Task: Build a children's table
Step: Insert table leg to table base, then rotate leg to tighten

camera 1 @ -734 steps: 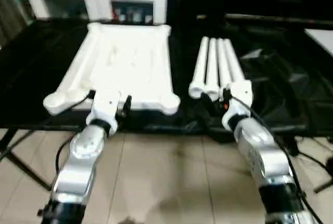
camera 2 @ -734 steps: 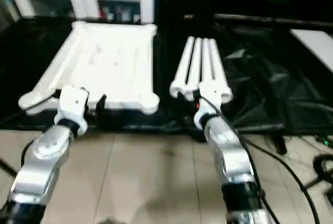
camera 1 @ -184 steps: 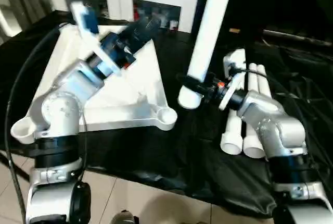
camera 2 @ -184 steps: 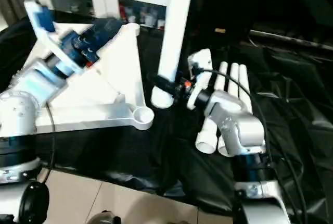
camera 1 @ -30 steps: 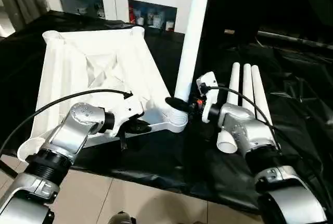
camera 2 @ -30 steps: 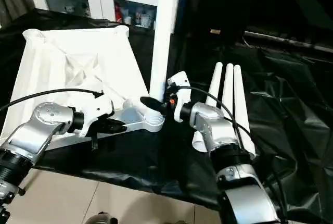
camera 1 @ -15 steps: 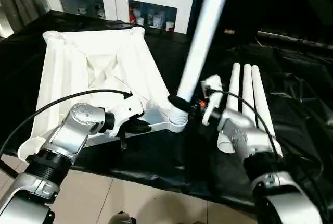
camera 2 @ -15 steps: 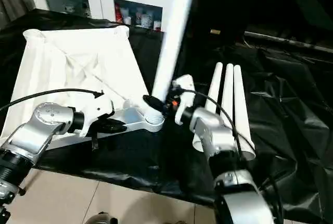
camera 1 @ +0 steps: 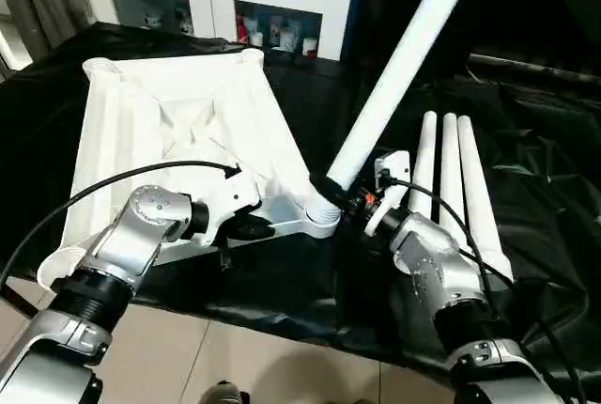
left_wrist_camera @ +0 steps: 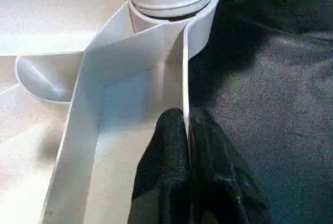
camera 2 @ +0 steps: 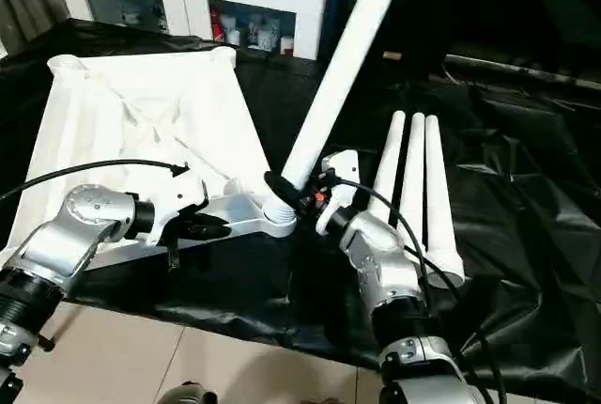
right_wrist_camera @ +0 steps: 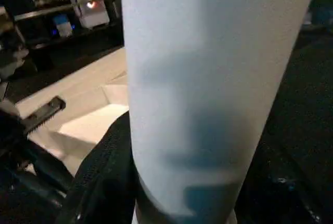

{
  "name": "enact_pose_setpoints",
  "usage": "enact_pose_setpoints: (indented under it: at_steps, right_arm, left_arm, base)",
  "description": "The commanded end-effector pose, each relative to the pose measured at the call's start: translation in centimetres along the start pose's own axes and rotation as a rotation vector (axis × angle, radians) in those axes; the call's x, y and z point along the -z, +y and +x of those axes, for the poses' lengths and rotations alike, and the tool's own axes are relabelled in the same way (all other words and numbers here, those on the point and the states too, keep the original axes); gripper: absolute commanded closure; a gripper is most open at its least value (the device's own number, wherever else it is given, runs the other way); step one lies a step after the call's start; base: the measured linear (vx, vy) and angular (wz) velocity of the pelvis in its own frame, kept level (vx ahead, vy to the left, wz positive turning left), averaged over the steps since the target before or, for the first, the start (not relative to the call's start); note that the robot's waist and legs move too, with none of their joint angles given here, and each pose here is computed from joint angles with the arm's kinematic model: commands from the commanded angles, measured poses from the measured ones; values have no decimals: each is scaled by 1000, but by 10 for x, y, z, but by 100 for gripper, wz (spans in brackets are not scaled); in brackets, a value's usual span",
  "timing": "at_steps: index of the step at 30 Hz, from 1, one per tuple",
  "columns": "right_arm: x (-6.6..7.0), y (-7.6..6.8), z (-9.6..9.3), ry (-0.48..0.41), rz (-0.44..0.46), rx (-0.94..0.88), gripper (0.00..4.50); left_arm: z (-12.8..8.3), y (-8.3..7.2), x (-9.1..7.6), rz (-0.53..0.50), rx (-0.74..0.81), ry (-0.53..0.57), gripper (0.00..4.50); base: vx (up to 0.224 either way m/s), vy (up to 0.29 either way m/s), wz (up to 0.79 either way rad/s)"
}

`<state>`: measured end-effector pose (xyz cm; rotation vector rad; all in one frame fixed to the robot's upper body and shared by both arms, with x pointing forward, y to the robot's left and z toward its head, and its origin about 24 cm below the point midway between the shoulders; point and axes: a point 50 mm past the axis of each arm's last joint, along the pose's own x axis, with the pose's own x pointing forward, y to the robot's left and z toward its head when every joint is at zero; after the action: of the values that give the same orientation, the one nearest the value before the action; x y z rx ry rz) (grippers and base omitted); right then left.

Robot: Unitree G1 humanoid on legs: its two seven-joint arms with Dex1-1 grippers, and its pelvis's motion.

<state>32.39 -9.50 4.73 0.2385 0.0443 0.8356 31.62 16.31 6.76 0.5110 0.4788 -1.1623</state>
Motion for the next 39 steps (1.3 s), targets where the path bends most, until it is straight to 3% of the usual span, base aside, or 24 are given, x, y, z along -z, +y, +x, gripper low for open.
enact_pose_setpoints:
  at_steps: [1,12,23,33,39]
  right_arm:
    - [19,6,-7,113,-60,-29,257]
    - [25,18,-3,217,-126,-163,258]
    - [26,9,0,314,-11,-245,258]
    - [28,7,-14,383,-85,-436,258]
    - [30,-3,-17,405,-134,-375,258]
  left_arm:
    - [-8,10,-6,28,-58,-4,450]
    - [-5,3,-3,26,-41,-1,450]
    - [-3,-7,-7,63,34,-16,450]
    - [-2,-7,-14,108,70,-25,450]
    - [5,-6,-17,106,50,-27,450]
  base:
    - [0,0,0]
    - [0,0,0]
    - [0,0,0]
    - [0,0,0]
    - [0,0,0]
